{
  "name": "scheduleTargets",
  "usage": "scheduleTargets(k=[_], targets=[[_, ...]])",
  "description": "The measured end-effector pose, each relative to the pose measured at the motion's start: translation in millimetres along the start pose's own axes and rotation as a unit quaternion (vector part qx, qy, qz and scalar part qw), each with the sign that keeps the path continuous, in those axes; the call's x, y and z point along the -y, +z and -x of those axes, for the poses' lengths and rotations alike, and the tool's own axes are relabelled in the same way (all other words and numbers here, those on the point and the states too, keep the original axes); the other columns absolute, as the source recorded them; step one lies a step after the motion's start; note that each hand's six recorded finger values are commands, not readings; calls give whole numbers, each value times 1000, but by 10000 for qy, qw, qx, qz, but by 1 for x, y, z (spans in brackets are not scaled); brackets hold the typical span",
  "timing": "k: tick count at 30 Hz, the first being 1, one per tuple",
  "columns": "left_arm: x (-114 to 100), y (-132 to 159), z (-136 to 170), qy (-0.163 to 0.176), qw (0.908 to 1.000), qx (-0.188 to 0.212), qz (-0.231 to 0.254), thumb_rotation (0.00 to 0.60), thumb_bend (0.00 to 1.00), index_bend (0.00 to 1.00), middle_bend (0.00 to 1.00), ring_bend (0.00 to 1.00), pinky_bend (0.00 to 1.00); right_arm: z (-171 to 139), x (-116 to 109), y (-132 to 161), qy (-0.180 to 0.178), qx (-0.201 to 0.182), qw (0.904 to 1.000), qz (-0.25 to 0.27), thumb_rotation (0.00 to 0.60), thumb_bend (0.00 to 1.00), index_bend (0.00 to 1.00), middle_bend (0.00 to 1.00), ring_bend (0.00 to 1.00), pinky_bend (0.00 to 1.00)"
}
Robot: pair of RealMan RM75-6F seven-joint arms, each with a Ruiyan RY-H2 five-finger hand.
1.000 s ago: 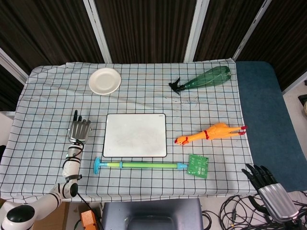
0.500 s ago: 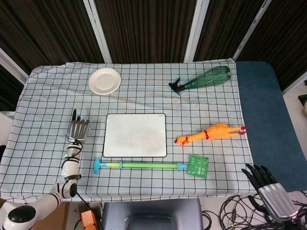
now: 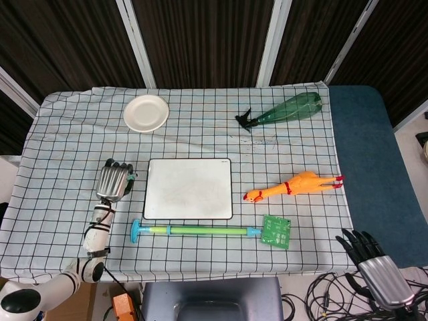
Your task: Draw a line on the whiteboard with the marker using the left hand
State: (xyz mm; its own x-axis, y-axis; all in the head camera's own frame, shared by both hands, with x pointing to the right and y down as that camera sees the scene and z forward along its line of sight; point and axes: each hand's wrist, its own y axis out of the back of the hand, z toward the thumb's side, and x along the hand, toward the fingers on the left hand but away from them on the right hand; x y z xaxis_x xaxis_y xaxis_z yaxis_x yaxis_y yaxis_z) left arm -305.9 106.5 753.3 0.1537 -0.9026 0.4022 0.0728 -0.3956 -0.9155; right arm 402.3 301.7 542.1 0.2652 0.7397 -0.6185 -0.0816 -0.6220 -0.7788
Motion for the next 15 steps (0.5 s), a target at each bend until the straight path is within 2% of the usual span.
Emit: scheduleTargets(k=[2, 4, 5, 8, 11, 15], targets=[[-10, 15, 6, 191, 9975, 298, 608, 600, 567, 767, 764, 533, 444, 0, 0, 1, 6, -9, 10000, -5, 600, 328, 0, 0, 0, 73], [-17, 32, 12, 306, 9909, 581, 1176, 600, 568, 769, 768, 545, 473, 0, 1, 2, 16, -23, 10000, -13, 600, 328, 0, 0, 0, 74], [-21, 46, 17, 334, 9844, 766, 1550, 600, 568, 769, 769, 547, 477, 0, 1, 2, 20, -30, 10000, -15, 600, 328, 0, 0, 0, 74], [-30, 83, 30, 319, 9661, 1207, 2258, 600, 567, 769, 770, 548, 477, 0, 2, 3, 39, -52, 10000, -23, 600, 328, 0, 0, 0, 74], [-33, 111, 35, 295, 9566, 1450, 2510, 600, 568, 769, 772, 552, 480, -1, 2, 4, 45, -79, 10000, -6, 600, 328, 0, 0, 0, 74], [-27, 136, 33, 288, 9568, 1562, 2433, 600, 568, 770, 772, 559, 486, -3, 0, 3, 20, -110, 9999, 43, 600, 328, 0, 0, 0, 73]])
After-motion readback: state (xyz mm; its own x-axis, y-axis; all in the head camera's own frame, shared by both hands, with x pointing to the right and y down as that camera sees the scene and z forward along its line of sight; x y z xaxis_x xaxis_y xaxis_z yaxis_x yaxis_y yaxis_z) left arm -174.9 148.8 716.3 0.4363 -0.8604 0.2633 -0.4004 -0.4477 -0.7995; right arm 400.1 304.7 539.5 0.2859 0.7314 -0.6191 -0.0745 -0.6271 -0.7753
